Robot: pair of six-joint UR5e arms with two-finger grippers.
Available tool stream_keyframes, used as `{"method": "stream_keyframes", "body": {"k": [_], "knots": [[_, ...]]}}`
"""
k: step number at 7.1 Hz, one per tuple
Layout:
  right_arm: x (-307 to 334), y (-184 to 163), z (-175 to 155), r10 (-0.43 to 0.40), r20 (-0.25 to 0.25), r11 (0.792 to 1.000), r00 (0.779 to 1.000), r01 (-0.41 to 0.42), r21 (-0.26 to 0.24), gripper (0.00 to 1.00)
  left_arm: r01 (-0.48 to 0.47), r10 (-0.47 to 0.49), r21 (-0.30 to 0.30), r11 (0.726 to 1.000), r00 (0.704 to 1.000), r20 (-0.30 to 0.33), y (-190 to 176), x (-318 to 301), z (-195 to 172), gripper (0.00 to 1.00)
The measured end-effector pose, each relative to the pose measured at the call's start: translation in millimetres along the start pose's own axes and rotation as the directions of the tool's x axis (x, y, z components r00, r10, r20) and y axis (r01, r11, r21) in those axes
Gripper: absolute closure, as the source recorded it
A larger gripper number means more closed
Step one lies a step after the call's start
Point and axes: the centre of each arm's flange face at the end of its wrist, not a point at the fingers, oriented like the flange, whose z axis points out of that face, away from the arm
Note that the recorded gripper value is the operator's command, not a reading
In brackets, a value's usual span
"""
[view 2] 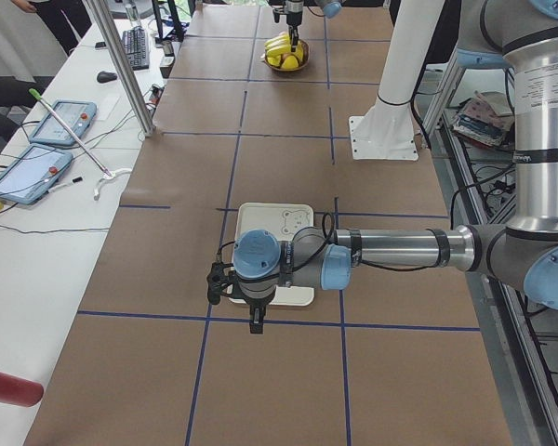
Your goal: Transfer all bananas from basket to plate
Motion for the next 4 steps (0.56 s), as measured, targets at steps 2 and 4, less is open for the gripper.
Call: {"method": "stream_keyframes", "body": {"k": [2, 4], "knots": [[12, -7, -47, 0.028, 0.114, 1.000, 0.993, -0.029, 0.006, 0.99, 0.000, 0.000, 0.001, 1.000, 1.000, 0.000, 0, 0, 0, 0.00], [6, -8, -94, 0.025, 0.255, 1.000, 0.967, -0.027, 0.004, 1.00, 0.005, -0.005, -0.008, 1.000, 1.000, -0.009, 7, -4, 3, 0.00]]}}
